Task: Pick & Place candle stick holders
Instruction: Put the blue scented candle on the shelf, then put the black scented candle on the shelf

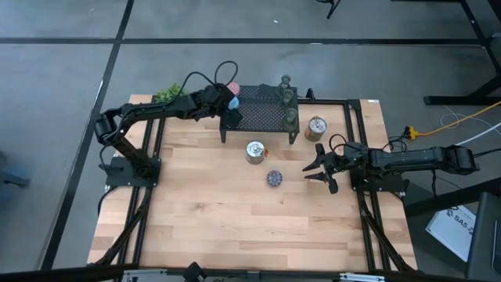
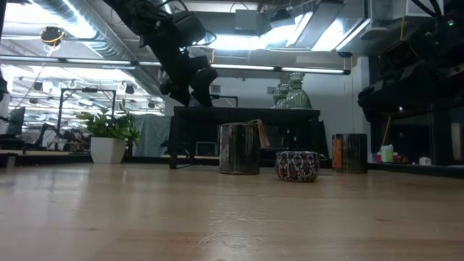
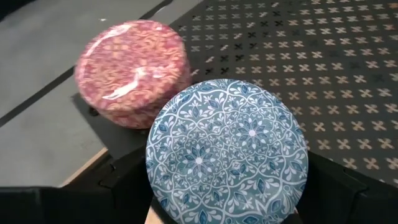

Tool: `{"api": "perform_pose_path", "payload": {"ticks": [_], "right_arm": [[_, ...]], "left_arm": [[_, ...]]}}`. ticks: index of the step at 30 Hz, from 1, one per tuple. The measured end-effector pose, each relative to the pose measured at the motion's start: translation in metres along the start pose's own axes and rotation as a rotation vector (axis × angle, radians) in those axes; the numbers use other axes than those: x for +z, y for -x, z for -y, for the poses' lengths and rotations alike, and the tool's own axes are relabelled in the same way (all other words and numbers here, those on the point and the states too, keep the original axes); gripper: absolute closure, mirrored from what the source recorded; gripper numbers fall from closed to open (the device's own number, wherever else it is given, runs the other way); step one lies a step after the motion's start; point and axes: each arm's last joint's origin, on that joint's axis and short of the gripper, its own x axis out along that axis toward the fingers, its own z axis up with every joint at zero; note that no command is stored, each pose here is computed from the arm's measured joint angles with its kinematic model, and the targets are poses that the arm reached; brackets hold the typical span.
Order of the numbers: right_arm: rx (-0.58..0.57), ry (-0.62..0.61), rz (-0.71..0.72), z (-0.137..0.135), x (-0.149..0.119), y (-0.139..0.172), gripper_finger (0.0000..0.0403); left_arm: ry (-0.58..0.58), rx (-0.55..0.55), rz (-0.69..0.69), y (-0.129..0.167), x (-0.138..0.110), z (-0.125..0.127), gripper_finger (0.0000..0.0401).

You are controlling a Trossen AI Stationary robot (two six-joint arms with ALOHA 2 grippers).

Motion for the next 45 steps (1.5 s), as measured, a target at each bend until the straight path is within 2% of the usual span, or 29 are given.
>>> {"api": "perform_pose_path", "payload": {"ticks": [5, 10, 16, 20, 25, 30, 45], "right_arm": [[0.0, 0.001, 0.001, 0.0, 0.0, 0.0, 0.0271], [0.0, 0.0, 0.0, 0.0, 0.0, 0.0, 0.0271], [0.0, 0.001, 0.001, 0.0, 0.0, 0.0, 0.0271], [0.0, 0.0, 0.001, 0.0, 0.0, 0.0, 0.0271], [0.0, 0.001, 0.0, 0.0, 0.0, 0.0, 0.0271], [0.0, 0.0, 0.0, 0.0, 0.0, 0.0, 0.0271], [0.0, 0.001, 0.001, 0.0, 0.0, 0.0, 0.0271]], "left_arm": [[-0.005, -0.046, -0.006, 0.0, 0.0, 0.001, 0.0081], [-0.004, -0.035, -0.003, 0.0, 0.0, 0.001, 0.0064], [-0.004, -0.02, 0.001, 0.0, 0.0, 0.001, 0.0063], [-0.003, 0.006, 0.03, 0.011, 0.004, 0.0, 0.0062], [-0.05, 0.063, 0.107, 0.037, 0.01, 0.006, 0.0061], [-0.099, 0.068, 0.185, 0.065, 0.012, 0.021, 0.0061], [-0.318, -0.147, 0.243, 0.105, -0.009, 0.089, 0.0061]]}}
